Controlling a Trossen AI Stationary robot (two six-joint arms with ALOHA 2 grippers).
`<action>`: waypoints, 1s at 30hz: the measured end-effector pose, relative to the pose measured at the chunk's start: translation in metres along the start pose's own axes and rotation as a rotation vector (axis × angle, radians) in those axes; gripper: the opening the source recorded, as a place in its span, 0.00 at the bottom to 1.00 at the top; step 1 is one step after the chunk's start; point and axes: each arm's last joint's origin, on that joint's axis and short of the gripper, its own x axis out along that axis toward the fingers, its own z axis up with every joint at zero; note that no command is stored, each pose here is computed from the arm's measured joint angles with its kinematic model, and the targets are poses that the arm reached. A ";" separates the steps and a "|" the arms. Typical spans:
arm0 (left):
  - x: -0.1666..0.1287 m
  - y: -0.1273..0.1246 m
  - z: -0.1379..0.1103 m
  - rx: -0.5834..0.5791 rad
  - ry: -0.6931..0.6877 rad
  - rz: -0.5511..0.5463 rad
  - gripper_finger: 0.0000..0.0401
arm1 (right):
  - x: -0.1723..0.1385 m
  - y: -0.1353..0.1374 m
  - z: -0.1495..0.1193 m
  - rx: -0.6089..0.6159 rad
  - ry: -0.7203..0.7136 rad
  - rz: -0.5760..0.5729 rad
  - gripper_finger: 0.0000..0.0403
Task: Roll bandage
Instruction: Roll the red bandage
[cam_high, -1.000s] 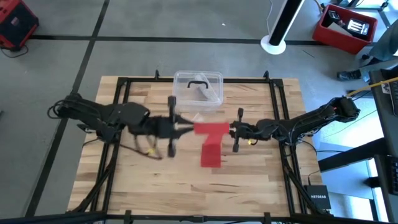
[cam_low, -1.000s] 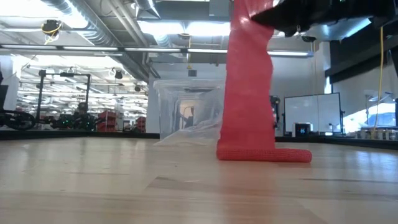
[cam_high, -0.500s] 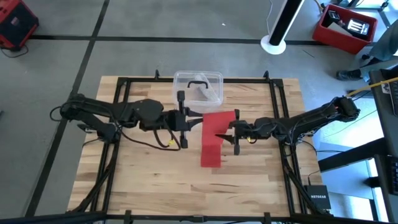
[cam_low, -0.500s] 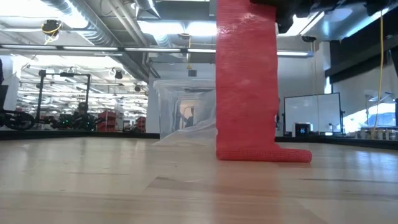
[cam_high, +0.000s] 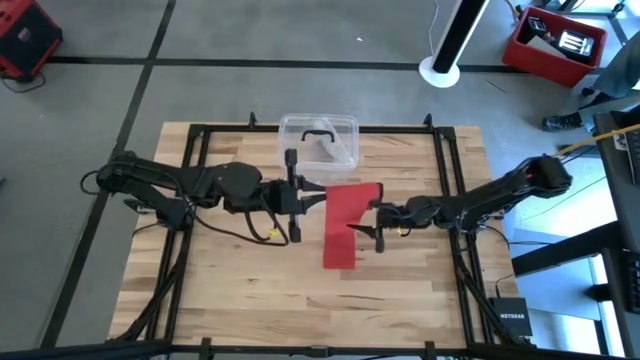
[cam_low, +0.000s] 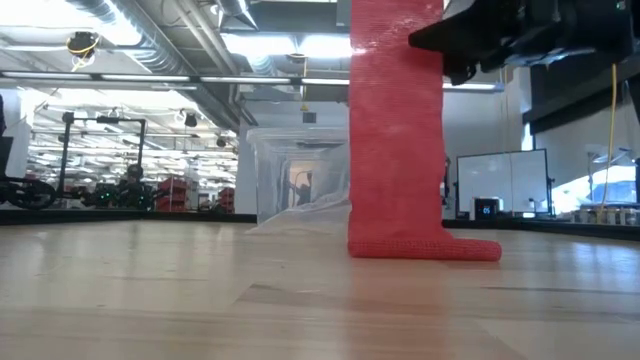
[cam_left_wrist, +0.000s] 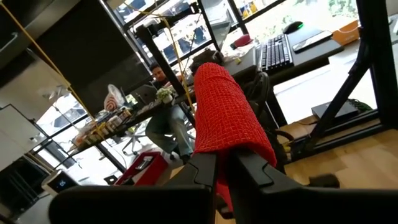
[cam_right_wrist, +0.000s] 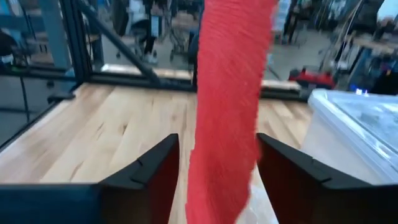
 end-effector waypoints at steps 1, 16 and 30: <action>0.000 0.000 0.000 0.000 -0.001 0.002 0.03 | 0.003 0.001 -0.002 -0.001 -0.012 -0.002 0.50; 0.000 0.001 0.000 -0.015 -0.002 0.006 0.03 | 0.013 0.031 0.001 -0.104 -0.042 0.064 0.04; 0.011 0.021 -0.028 0.109 0.217 0.133 0.03 | -0.027 0.119 0.104 -0.215 -0.081 0.265 0.01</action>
